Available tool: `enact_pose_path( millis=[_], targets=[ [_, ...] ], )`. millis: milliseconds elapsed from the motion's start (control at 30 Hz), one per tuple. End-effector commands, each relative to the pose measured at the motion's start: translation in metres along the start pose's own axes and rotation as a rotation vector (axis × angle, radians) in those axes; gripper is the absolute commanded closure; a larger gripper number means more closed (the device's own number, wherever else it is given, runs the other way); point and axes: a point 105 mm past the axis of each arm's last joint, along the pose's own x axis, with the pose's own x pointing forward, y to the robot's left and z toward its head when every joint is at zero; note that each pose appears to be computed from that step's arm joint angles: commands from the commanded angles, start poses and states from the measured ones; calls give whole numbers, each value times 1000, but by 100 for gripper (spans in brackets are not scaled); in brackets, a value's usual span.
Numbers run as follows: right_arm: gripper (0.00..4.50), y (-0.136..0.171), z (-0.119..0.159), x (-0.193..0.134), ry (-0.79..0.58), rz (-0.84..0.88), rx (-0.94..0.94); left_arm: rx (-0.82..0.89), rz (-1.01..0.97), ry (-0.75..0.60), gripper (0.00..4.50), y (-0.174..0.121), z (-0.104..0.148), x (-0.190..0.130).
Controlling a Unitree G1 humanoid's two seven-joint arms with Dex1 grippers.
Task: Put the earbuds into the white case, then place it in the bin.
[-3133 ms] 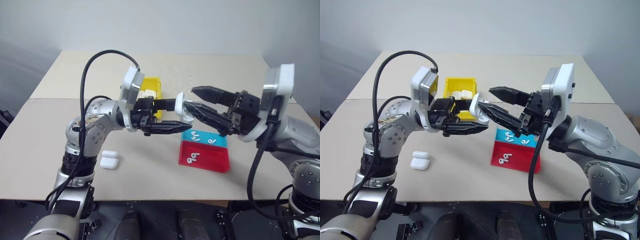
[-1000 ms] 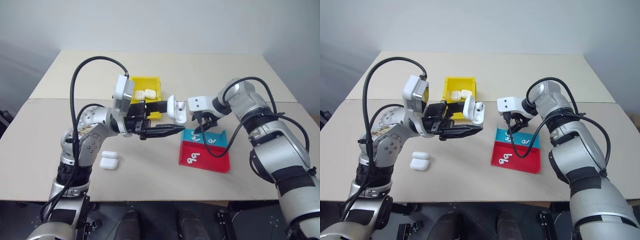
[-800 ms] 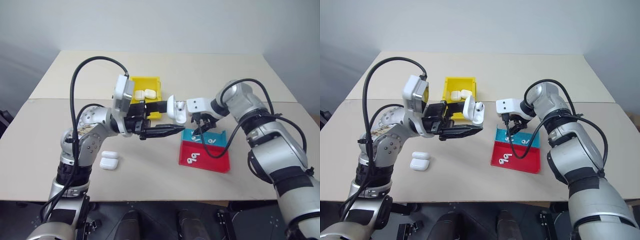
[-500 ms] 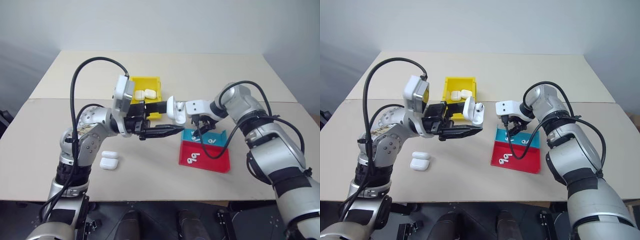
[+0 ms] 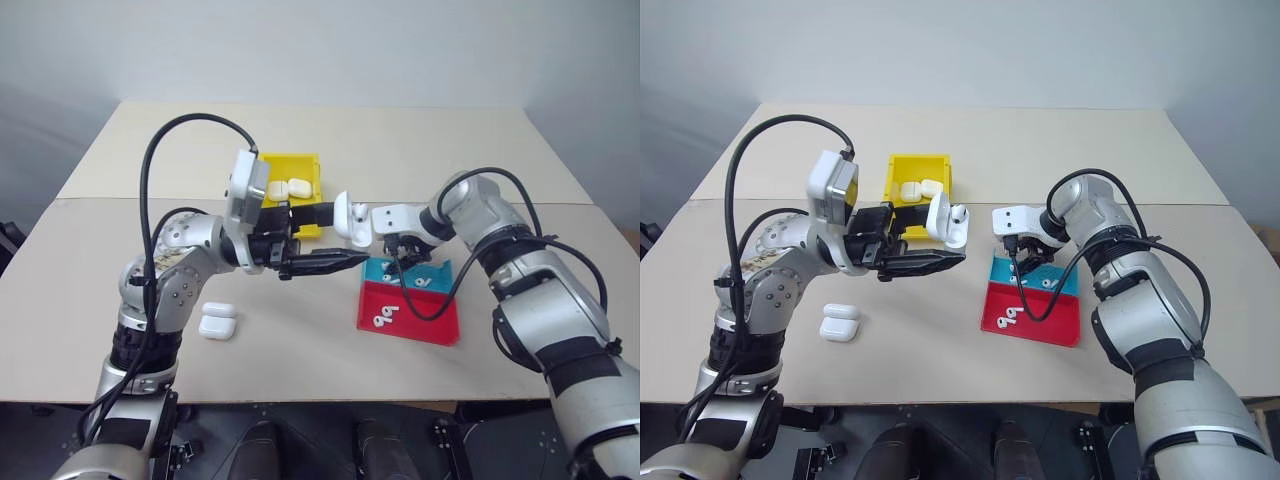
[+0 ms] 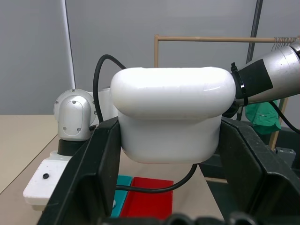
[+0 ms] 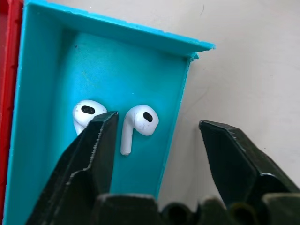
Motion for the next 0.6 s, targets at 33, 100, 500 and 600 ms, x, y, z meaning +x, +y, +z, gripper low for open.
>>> enact_pose_path(
  millis=[33, 100, 500, 600],
  targets=[
    [278, 0, 2, -2, -15, -5, -20, 45, -25, -19, 172, -6, 11, 1],
    [343, 0, 2, -1, -13, -4, -20, 47, -24, -19, 172, -6, 11, 1],
    [389, -3, 4, -13, -82, -25, 38, 47, -23, -18, 172, -4, 11, 1],
    [389, -9, 10, -33, -168, -69, 87, 45, -30, -19, 172, -3, 12, 1]
  ],
)
